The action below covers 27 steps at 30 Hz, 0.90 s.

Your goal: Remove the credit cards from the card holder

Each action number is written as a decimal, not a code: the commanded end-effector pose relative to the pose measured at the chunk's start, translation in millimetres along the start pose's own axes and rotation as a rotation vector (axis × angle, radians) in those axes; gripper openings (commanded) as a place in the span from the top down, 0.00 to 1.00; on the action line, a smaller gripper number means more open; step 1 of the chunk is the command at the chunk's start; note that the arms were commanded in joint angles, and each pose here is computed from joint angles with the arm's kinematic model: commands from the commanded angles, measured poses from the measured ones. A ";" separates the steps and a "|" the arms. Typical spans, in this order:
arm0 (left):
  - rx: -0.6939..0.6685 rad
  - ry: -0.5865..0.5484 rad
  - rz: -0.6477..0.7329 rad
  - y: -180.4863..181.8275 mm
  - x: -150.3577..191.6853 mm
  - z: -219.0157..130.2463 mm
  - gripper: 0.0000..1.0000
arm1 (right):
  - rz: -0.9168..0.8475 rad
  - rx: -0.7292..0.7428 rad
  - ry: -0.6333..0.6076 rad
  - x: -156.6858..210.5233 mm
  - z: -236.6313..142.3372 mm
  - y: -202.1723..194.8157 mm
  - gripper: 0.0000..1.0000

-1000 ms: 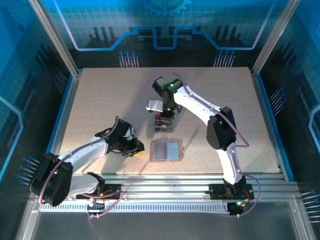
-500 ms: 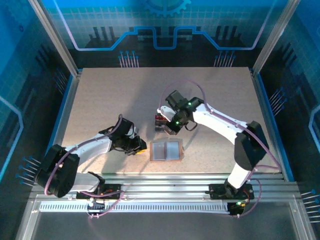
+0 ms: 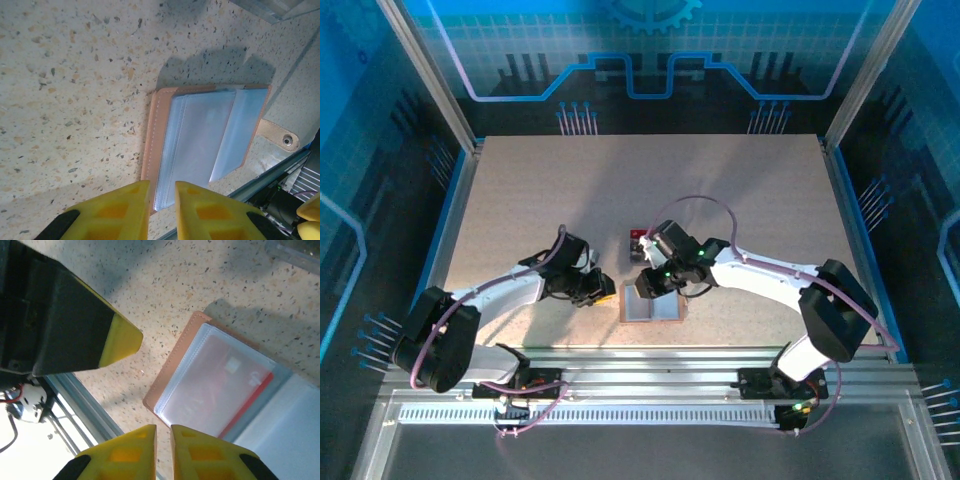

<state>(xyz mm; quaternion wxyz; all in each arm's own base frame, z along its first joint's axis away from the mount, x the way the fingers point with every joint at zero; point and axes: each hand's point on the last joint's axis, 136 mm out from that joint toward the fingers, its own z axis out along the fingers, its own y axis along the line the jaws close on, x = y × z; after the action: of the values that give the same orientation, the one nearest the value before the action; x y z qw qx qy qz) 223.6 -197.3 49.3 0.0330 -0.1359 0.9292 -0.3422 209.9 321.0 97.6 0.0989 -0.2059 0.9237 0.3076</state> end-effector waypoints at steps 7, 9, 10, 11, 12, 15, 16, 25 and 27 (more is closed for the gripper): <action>0.050 0.031 -0.028 -6.0 -2.3 9.0 0.86 | 0.278 -0.117 0.072 10.3 41.6 7.1 0.89; 0.070 0.041 -0.039 -7.2 -1.5 12.7 0.87 | 0.279 -0.117 0.082 10.8 48.2 7.2 0.89; 0.085 0.047 -0.045 -8.7 -1.1 14.4 0.88 | 0.272 -0.121 0.087 10.6 50.2 9.8 0.89; 0.095 0.055 -0.049 -10.4 -0.1 16.6 0.89 | 0.275 -0.115 0.098 12.4 53.8 8.8 0.89; 0.107 0.060 -0.050 -12.7 -0.1 17.9 0.89 | 0.276 -0.109 0.102 12.7 55.5 8.1 0.89; 0.099 0.079 -0.056 -11.9 3.4 23.7 0.92 | 0.285 -0.077 0.119 15.3 60.1 2.7 0.89; 0.087 0.086 -0.060 -9.4 5.2 25.3 0.93 | 0.287 -0.067 0.123 16.4 60.7 1.2 0.90; 0.063 0.142 -0.087 2.0 15.1 39.7 1.00 | 0.292 -0.038 0.145 22.9 65.7 -5.8 0.90; 0.057 0.147 -0.089 3.6 16.0 40.7 1.00 | 0.295 -0.030 0.148 24.4 66.9 -8.0 0.90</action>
<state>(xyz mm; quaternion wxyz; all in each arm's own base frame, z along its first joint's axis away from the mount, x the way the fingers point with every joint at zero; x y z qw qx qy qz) 221.0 -221.3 19.4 -0.0284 -0.1496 0.9155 -0.3725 198.5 345.5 37.4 -0.0088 -0.0931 0.9405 0.3266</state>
